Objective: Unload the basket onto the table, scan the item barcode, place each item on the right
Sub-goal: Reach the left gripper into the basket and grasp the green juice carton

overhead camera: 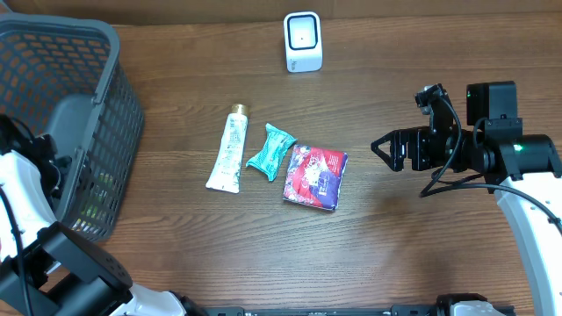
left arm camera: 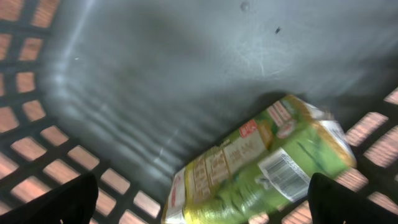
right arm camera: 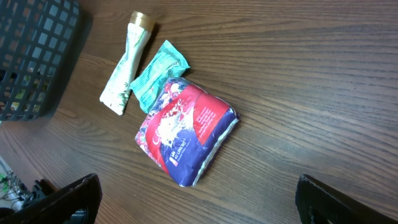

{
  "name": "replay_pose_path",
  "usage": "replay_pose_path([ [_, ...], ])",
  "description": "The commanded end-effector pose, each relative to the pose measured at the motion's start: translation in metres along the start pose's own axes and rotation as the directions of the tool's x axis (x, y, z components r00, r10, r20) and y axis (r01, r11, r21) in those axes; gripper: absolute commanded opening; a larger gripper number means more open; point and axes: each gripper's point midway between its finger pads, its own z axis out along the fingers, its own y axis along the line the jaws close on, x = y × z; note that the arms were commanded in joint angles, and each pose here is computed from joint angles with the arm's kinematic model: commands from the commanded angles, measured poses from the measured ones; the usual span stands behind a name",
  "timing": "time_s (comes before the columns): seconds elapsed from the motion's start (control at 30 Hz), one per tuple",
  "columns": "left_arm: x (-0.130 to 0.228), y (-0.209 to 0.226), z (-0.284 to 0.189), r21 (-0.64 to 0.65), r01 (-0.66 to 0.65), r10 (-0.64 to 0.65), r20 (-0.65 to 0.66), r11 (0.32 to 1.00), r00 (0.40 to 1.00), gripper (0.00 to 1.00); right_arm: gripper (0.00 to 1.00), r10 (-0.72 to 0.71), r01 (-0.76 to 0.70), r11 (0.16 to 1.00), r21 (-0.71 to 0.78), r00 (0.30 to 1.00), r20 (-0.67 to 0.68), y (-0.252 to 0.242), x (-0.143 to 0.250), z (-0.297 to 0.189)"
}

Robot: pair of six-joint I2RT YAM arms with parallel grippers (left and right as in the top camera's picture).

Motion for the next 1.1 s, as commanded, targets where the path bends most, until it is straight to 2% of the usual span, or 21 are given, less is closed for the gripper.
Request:
replay_pose_path([
  [0.0, 0.016, -0.007, 0.019, 0.018, -0.095, 0.096, -0.043, 0.995, 0.994, 0.97, 1.0, -0.01, 0.01, 1.0, -0.01, 1.0, 0.024, 0.004, -0.008, -0.005],
  [0.27, 0.029, -0.019, 0.047, 0.053, -0.19, 0.192, -0.033, 0.98, 0.981, 0.92, 1.0, -0.01, 0.01, 1.0, -0.01, 1.0, 0.025, 0.004, -0.008, -0.005],
  [0.37, 0.027, -0.019, 0.052, 0.048, -0.189, 0.19, -0.016, 0.981, 0.982, 0.86, 1.0, -0.01, 0.01, 1.0, -0.01, 1.0, 0.024, 0.004, -0.008, -0.005],
  [0.53, 0.022, -0.012, 0.054, 0.005, -0.185, 0.185, -0.004, 0.983, 0.983, 0.54, 1.0, -0.01, 0.01, 1.0, -0.01, 1.0, 0.024, 0.004, -0.008, -0.005],
  [0.63, 0.019, 0.002, 0.054, -0.075, -0.127, 0.127, -0.006, 0.989, 0.992, 0.44, 1.0, -0.01, 0.01, 1.0, -0.01, 1.0, 0.024, 0.004, -0.008, -0.005],
  [0.7, 0.017, 0.015, 0.053, -0.148, -0.048, 0.048, -0.001, 0.988, 0.999, 0.46, 1.0, -0.01, 0.01, 1.0, -0.01, 1.0, 0.025, 0.004, -0.008, -0.005],
  [0.77, 0.014, 0.025, 0.051, -0.202, 0.016, -0.012, 0.018, 0.979, 1.0, 0.52, 1.0, -0.01, 0.01, 1.0, -0.01, 1.0, 0.024, 0.004, -0.008, -0.005],
  [0.83, 0.01, 0.029, 0.05, -0.226, 0.052, -0.044, 0.038, 0.973, 0.998, 0.53, 1.0, -0.01, 0.01, 1.0, -0.01, 1.0, 0.024, 0.004, -0.008, -0.005],
  [0.93, 0.004, 0.031, 0.049, -0.232, 0.068, -0.054, 0.066, 0.97, 0.996, 0.52, 1.0, -0.01, 0.01, 1.0, -0.01, 1.0, 0.024, 0.004, -0.008, -0.005],
  [1.07, -0.004, 0.033, 0.048, -0.237, 0.088, -0.066, 0.102, 0.968, 0.993, 0.63, 1.0, -0.01, 0.01, 1.0, -0.01, 1.0, 0.024, 0.004, -0.008, -0.005],
])
